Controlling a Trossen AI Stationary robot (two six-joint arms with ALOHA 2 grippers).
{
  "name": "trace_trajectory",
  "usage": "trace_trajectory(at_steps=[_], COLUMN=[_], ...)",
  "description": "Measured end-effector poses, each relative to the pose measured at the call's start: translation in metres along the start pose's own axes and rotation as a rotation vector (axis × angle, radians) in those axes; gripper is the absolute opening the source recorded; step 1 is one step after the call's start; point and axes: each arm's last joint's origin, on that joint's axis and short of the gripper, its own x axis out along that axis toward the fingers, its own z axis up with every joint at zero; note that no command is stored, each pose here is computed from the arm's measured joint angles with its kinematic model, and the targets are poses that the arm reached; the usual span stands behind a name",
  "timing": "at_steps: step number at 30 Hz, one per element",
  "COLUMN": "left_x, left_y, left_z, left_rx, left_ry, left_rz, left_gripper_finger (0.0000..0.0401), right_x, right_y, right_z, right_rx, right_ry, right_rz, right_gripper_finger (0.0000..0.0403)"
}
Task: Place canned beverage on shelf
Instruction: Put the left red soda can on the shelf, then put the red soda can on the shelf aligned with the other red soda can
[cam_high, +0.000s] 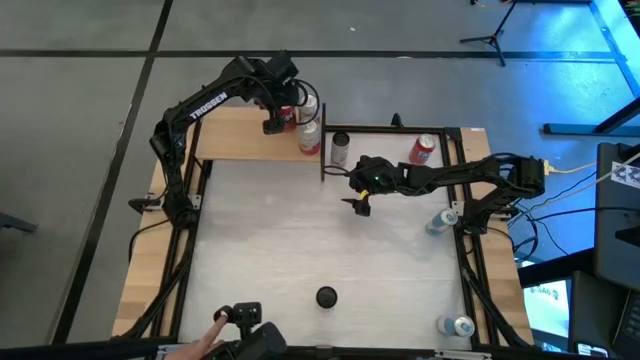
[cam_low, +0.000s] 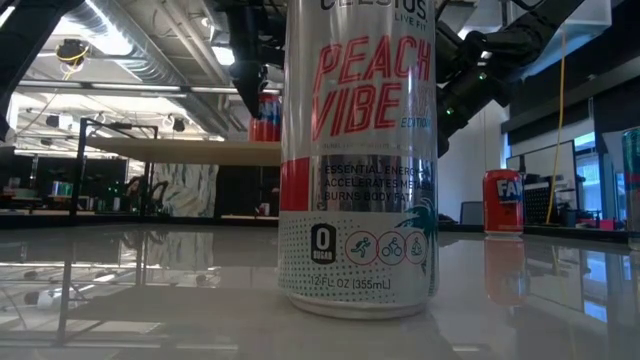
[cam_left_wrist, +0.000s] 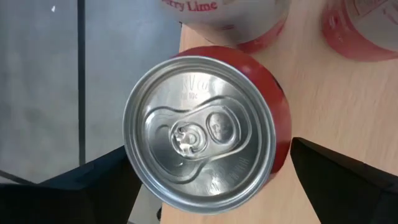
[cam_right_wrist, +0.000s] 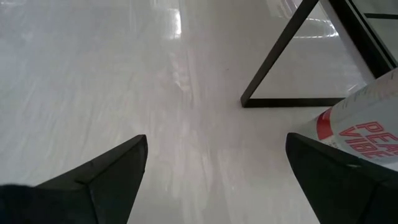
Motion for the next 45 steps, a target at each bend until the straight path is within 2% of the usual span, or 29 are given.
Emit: trace_trajectory(at_steps=[6, 9, 15, 17, 20, 22, 24, 28, 33, 40, 45], left_x=[-0.001, -0.009, -0.047, -0.061, -0.080, -0.091, -0.101, -0.120, -0.131, -0.107, -0.076], left_y=[0.000, 0.000, -0.004, -0.007, -0.012, -0.017, -0.024, -0.047, -0.086, -0.145, -0.182], left_z=[0.000, -0.002, -0.011, -0.015, -0.023, -0.025, -0.027, -0.029, -0.039, -0.065, -0.080], left_rx=[0.012, 0.010, -0.021, -0.057, -0.115, -0.113, -0.097, -0.083, -0.074, -0.082, -0.123], left_ry=[0.001, 0.011, -0.078, -0.134, -0.245, -0.307, -0.338, -0.356, -0.385, -0.415, -0.414], left_rz=[0.006, 0.054, 0.145, 0.133, 0.041, -0.011, -0.012, -0.044, -0.116, -0.188, -0.151], left_gripper_finger=[0.0379, 0.0379, 0.0379, 0.0379, 0.0379, 0.0379, 0.0379, 0.0379, 0.0379, 0.0379, 0.0379], right_x=[0.000, 0.000, 0.000, 0.000, 0.000, -0.003, -0.010, -0.037, -0.083, -0.157, -0.184], right_y=[0.000, 0.000, 0.000, 0.000, 0.001, 0.001, 0.000, 0.000, 0.005, 0.002, -0.003], right_z=[0.000, 0.000, 0.000, 0.000, 0.000, 0.003, 0.006, 0.019, 0.031, 0.039, 0.041], right_rx=[0.000, 0.000, 0.000, 0.003, 0.019, 0.016, 0.017, 0.054, 0.101, 0.238, 0.295], right_ry=[0.000, 0.000, -0.002, -0.002, -0.003, 0.017, 0.068, 0.164, 0.222, 0.276, 0.299], right_rz=[0.000, 0.000, 0.000, 0.000, 0.012, 0.030, 0.041, 0.061, 0.012, -0.158, -0.291], right_gripper_finger=[0.0379, 0.0379, 0.0379, 0.0379, 0.0379, 0.0379, 0.0379, 0.0379, 0.0379, 0.0379, 0.0379])
